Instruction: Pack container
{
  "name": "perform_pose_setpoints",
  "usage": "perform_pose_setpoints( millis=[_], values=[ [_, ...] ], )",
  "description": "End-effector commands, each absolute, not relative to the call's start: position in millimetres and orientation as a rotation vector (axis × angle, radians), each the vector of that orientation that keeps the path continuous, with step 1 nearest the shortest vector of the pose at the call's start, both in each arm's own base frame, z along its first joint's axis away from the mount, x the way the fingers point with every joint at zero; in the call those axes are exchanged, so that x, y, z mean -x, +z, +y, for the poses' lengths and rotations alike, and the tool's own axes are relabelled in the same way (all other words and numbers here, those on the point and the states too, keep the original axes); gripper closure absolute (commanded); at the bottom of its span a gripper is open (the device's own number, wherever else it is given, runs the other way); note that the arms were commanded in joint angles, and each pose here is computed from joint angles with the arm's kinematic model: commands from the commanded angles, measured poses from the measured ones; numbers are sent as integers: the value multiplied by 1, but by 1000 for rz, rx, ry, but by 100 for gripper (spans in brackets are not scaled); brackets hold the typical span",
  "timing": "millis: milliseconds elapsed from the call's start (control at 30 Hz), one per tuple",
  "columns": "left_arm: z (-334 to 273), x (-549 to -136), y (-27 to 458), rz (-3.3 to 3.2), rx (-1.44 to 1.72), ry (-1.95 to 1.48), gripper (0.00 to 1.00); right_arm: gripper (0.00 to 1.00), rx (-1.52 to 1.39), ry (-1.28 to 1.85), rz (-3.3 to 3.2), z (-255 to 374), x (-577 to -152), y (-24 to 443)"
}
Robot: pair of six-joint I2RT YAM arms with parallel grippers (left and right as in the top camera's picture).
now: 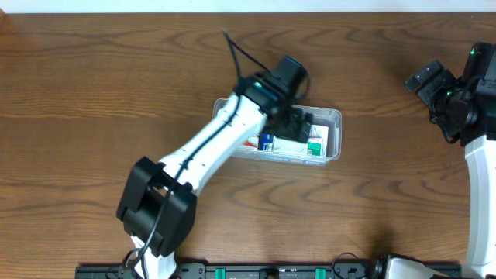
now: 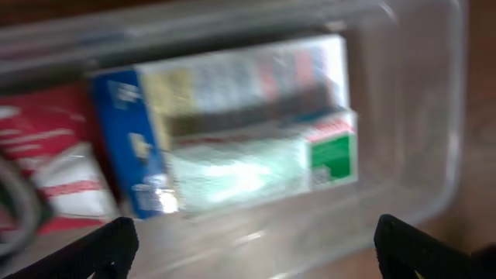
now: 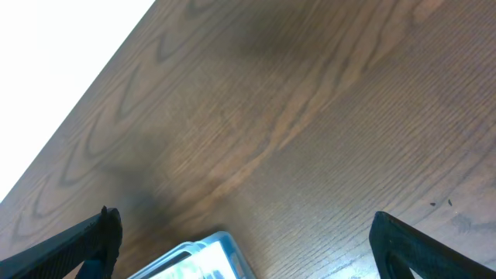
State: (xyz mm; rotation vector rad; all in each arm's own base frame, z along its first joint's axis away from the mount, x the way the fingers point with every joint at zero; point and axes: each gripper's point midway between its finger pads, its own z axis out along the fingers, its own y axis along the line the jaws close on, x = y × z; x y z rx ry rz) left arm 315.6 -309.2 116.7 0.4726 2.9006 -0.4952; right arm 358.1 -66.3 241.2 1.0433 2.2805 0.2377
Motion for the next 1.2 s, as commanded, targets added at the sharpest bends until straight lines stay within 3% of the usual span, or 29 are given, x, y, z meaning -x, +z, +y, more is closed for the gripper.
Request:
perform_pose_setpoints(
  millis=[0,300,433,700,867,1167],
  values=[
    [-315,-310,113,2900,-522,-494,2,1,-1063,231,2271,-70,-358,241],
    [-310,-301,127,2905,-538,-504,2,1,-1063,231,2271,-70,-358,241],
    [-276,-304,156,2909,-436,-497,2,1,-1062,231,2271,-69,-358,241],
    [-202,-316,271,2545,-431,-430,2,1,-1061,231,2272,-69,-358,241],
    [-137,-308,297,2493,-275,-190,2,1,-1062,231,2272,-69,-358,241],
    [-62,-295,314,2249,-185,-77,2,1,-1061,232,2272,-69,-358,241]
  ],
)
